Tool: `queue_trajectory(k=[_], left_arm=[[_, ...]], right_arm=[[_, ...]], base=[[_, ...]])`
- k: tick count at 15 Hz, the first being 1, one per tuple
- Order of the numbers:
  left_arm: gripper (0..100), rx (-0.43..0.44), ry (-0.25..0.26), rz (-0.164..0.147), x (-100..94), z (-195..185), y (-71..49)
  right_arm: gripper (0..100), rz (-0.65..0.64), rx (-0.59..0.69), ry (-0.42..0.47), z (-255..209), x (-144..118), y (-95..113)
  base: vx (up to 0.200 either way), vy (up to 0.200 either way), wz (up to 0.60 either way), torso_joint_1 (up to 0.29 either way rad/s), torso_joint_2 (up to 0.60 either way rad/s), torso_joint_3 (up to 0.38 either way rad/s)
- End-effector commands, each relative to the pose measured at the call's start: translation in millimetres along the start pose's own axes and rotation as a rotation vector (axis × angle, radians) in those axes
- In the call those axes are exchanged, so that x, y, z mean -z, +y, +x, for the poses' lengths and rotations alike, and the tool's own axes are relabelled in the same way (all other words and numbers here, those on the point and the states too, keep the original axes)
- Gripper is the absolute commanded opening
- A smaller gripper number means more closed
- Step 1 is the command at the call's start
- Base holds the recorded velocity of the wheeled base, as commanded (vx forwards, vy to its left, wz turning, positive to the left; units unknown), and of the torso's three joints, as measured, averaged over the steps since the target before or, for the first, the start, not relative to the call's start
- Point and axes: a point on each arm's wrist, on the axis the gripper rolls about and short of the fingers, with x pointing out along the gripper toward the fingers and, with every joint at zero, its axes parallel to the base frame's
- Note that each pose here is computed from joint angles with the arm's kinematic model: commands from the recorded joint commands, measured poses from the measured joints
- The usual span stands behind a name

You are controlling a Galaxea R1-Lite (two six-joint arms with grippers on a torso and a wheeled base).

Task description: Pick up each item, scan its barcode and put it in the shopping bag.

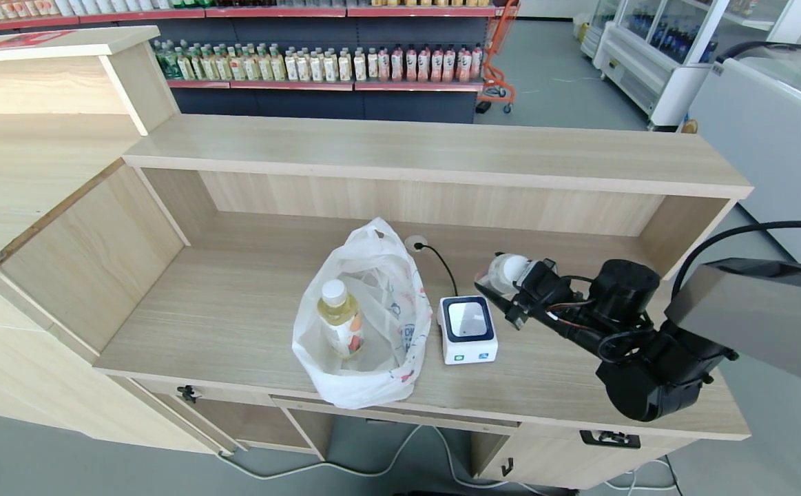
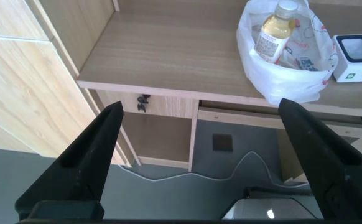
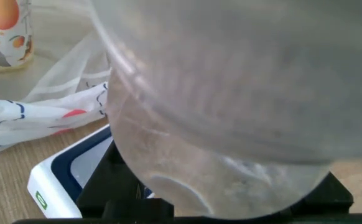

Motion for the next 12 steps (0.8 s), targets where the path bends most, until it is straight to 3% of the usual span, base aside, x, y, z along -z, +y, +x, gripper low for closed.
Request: queue_trajectory(k=[1,12], left_arm=[[100,0.000,0.000,0.000,0.0,0.0,0.0],[100,0.000,0.001,0.000,0.0,0.1,0.0]], right_arm=[[0,0.005,-0.014,0.003,3.3,4.9,5.8],[0,0.032,-0.075,-0.063,21.8,21.9,17.2]], base=[[0.000,0.000,0.00,0.000,0.00,0.000],[0.000,0.000,0.00,0.000,0.00,0.000]])
